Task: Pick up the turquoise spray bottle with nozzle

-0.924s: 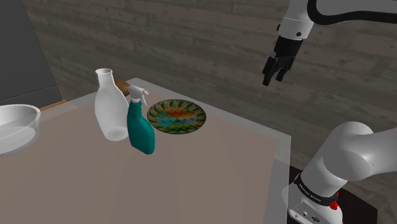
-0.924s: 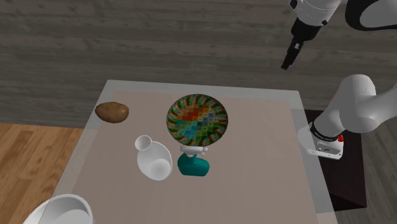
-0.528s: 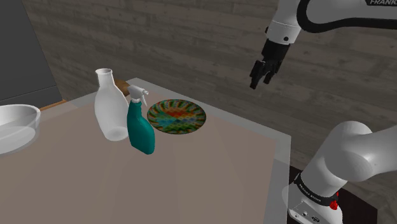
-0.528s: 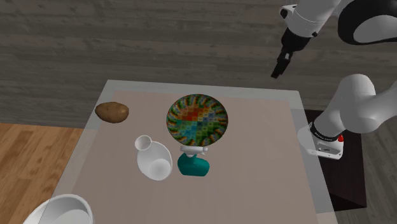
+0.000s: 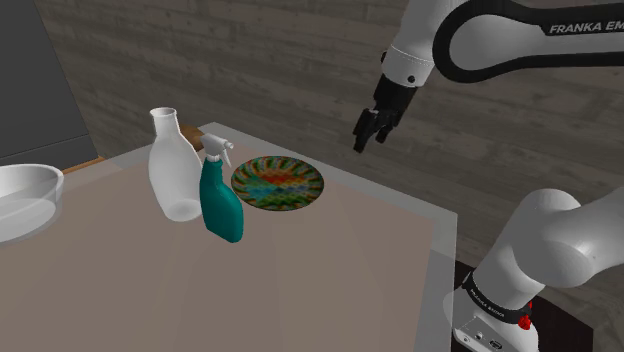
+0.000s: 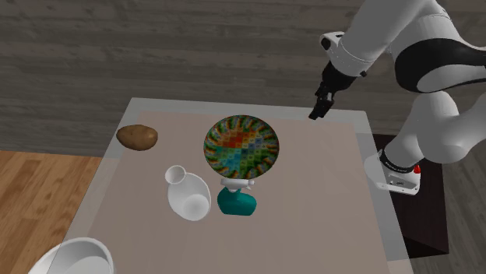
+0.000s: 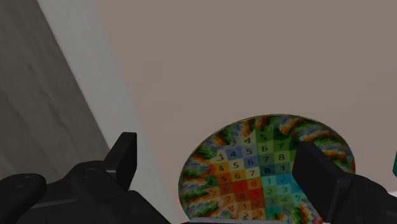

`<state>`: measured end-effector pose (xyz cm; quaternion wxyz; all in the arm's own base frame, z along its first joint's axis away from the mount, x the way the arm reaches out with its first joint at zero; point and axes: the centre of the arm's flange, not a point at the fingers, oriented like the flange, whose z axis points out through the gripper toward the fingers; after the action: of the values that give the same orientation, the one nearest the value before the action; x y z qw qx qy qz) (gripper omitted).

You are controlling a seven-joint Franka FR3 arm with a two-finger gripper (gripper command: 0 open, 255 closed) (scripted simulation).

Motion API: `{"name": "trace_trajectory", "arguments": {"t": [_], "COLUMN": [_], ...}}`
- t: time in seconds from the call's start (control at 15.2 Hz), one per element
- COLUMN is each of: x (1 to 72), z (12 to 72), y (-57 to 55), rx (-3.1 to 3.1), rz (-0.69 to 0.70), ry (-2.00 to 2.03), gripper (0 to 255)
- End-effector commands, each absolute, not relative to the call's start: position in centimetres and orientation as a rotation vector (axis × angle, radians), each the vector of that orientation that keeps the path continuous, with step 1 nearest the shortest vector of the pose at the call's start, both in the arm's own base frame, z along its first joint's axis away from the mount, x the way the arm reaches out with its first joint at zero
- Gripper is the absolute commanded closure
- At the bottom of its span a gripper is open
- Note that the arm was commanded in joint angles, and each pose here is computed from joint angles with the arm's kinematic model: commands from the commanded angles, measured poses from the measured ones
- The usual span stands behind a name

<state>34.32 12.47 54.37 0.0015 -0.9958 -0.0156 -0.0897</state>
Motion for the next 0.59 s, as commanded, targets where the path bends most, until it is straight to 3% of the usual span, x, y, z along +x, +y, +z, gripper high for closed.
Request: {"name": "trace_trajectory", "arguments": {"t": [0.0,0.53], "x": [35.0,37.3], "z": [53.9,51.8], "y": [14.8,23.8], "rx": [-3.112,-3.057], "rz": [-0.324,-0.479], "ry": [-0.084,-0.223], "gripper": [0,0]}}
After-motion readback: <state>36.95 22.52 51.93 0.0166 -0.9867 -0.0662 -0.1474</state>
